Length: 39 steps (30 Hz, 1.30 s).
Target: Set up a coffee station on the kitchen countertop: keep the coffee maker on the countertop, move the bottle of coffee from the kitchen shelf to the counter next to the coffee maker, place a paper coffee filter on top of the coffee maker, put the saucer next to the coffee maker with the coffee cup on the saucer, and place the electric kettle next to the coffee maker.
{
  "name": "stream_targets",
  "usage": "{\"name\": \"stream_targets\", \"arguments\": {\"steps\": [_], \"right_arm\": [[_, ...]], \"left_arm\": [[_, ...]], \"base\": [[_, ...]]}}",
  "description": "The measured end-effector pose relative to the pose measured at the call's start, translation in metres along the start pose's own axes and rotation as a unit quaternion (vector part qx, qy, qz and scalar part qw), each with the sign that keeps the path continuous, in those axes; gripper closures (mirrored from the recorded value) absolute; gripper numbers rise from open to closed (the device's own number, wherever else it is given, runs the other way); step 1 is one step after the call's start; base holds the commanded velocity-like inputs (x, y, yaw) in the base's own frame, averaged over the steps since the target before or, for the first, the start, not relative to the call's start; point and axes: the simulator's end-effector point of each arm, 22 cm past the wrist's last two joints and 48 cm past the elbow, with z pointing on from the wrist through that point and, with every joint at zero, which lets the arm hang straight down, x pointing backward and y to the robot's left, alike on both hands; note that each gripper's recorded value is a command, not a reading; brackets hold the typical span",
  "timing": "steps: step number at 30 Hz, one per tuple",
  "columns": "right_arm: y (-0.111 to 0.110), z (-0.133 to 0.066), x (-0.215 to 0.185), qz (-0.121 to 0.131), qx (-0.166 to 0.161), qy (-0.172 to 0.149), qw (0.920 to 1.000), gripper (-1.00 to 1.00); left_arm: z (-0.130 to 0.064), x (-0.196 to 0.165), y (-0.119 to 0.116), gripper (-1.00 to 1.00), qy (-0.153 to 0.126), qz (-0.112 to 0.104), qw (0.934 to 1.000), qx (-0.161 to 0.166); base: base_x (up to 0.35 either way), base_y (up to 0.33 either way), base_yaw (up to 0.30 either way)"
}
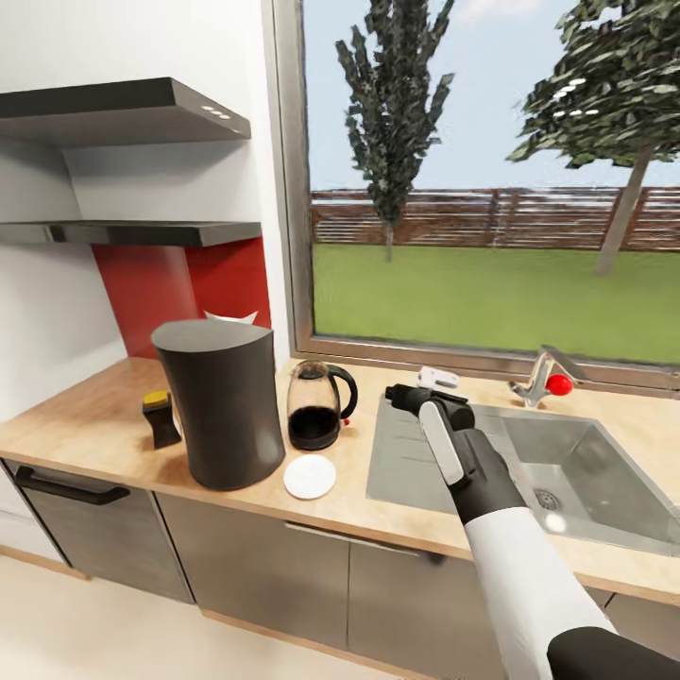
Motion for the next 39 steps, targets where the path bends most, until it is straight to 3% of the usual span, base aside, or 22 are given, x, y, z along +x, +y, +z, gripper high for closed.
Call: {"name": "stream_targets", "arguments": {"steps": [20,26,31,39], "right_arm": [[0.003,0.002,0.006,0.005,-0.007,0.009,0.9999,-1.0],[0.004,0.001,0.013,-0.002,-0.009,0.026,0.9996,-1.0],[0.027,0.0,0.015,-0.004,-0.063,0.03,0.9976,-1.0],[0.03,0.0,0.016,-0.004,-0.071,0.03,0.997,-1.0]], "left_arm": [[0.0,0.001,-0.008,-1.0,0.001,-0.002,1.0,0.004],[0.0,0.001,-0.008,-1.0,0.001,-0.003,1.0,0.005],[0.0,0.0,-0.012,-1.0,0.0,-0.002,1.0,0.007],[0.0,0.0,-0.013,-1.0,0.0,-0.001,1.0,0.008]], "base": [[0.0,-0.252,-0.266],[0.0,-0.272,-0.291],[0.0,-0.273,-0.3],[0.0,-0.273,-0.3]]}}
